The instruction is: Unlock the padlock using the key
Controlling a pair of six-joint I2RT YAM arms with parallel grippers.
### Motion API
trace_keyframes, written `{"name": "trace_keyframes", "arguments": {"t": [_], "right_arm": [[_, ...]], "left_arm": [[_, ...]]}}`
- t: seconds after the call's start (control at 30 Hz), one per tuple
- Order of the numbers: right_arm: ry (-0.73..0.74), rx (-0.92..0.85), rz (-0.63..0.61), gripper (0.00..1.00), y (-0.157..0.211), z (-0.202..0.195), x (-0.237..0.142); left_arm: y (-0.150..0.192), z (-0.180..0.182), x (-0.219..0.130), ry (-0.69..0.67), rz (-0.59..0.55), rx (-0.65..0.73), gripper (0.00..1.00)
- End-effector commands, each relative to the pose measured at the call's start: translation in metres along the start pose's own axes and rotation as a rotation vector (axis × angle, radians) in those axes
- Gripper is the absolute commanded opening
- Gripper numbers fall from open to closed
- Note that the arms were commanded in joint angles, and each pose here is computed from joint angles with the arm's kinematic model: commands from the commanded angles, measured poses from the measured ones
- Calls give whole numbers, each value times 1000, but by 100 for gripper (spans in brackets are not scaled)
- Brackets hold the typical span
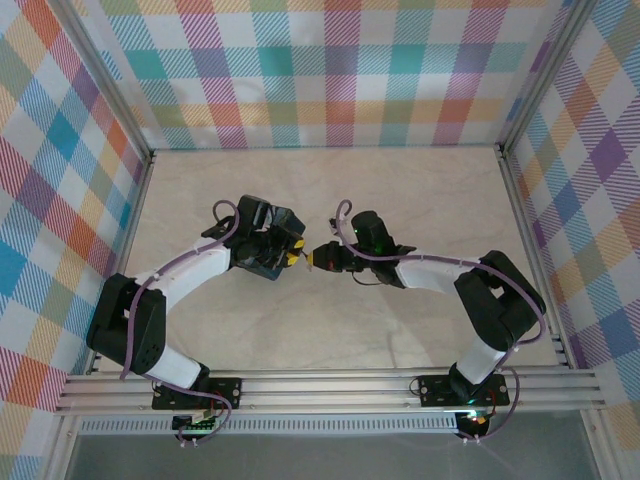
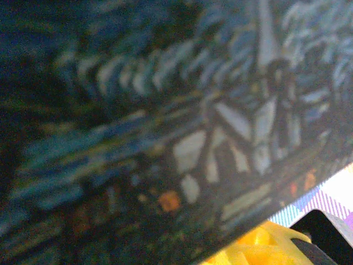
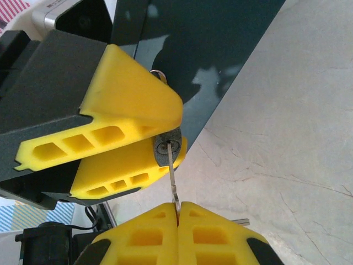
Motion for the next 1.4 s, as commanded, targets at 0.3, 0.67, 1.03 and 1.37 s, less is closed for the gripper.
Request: {"name": "trace_keyframes", "arguments": {"t": [0.3,0.67,1.03,1.37], "right_arm": [[-88,-213,-96,0,-16,40,-11],[-128,-275,-82,0,-19,52,-1],[-191,-315,-163,0,-29,71,13],[-228,-420,-178,0,-29,92,-1]], "left_arm": [[14,-1,-12,-53,72,124,16],[16,-3,-8,-36,102,106,16],[21,-4,-8,-50,132,124,13],[18,17,1,-116,140,109,13]]}}
Point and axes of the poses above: each hand's point on the last joint's axis, 136 mm out from that joint toward the fingers, its own x axis out along the fingers, its own z axis along the line the jaws close on, y = z × x, the point moved 5 cm from there along -x, back along the fingers, and after that the axes turned 3 degrees about x, right-handed, at the moved point
